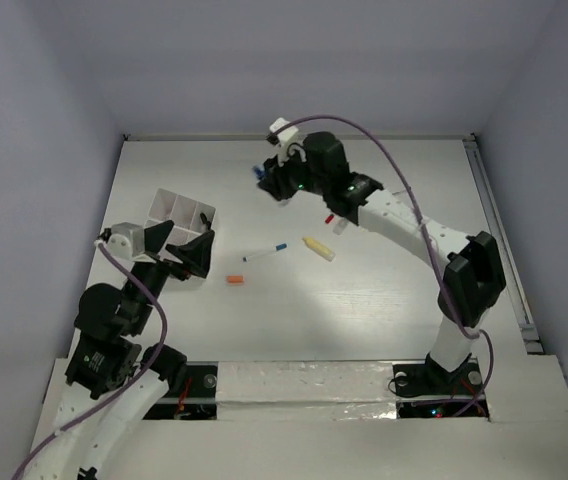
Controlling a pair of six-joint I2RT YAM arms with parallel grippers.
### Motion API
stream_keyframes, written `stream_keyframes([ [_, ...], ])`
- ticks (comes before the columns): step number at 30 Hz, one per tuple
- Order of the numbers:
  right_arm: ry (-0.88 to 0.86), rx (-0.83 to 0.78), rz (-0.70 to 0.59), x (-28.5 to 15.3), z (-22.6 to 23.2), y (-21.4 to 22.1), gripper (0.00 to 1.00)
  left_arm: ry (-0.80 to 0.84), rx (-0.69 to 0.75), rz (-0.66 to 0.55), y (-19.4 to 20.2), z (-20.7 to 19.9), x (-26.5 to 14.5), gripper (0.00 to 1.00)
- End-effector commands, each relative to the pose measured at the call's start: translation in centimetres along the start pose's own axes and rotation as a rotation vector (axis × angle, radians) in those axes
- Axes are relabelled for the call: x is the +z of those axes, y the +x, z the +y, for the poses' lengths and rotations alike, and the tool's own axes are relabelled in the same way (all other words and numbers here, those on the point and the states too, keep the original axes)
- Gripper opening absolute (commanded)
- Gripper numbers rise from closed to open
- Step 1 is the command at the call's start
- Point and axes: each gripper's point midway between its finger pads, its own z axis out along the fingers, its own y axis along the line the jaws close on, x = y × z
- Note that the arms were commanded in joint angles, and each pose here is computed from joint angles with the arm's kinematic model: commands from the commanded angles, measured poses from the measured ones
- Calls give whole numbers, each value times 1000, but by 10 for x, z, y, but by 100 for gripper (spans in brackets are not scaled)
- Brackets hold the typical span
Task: Sort the stationery into containers
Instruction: Place the stationery in the storage box.
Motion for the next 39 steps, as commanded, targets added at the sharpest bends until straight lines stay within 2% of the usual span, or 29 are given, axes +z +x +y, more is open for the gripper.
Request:
stream_keyframes([
  [1, -336, 145, -429, 5, 97, -95, 26, 12, -2, -180, -42, -1, -16, 96],
  [2, -430, 202, -492, 8, 128, -106, 26, -3, -5, -206, -46, 2, -22, 96],
  [3, -462, 227, -474, 15, 144, -102, 26, -1, -6, -215, -48, 2, -24, 97],
  [7, -563, 244, -604, 29, 207, -131, 26, -49, -5, -248, -54, 11, -29, 97],
  [8, -571, 253, -640, 28, 214, -143, 25, -49, -6, -251, -55, 11, -29, 97],
  [9, -577, 267, -630, 43, 223, -132, 25, -59, -5, -257, -56, 13, -30, 98],
  [11, -606, 303, -692, 42, 238, -144, 24, -65, -8, -260, -57, 13, -31, 98],
  [14, -579, 325, -708, 64, 257, -135, 23, -60, -10, -262, -58, 13, -31, 98],
  [15, -539, 326, -716, 77, 253, -135, 23, -53, -13, -284, -63, 11, -32, 98],
  [16, -545, 324, -737, 70, 260, -147, 23, -52, -13, -287, -63, 11, -33, 98],
  [17, -542, 318, -718, 83, 270, -136, 23, -51, -13, -288, -64, 11, -33, 99],
  [19, -527, 323, -745, 86, 272, -147, 23, -51, -15, -288, -63, 11, -33, 99],
  [23, -520, 334, -716, 107, 281, -139, 23, -47, -16, -291, -63, 10, -34, 99],
  [27, -488, 325, -671, 130, 282, -119, 23, -40, -14, -295, -64, 9, -35, 99],
  [39, -454, 350, -595, 153, 281, -81, 23, -32, -11, -292, -64, 7, -35, 99],
])
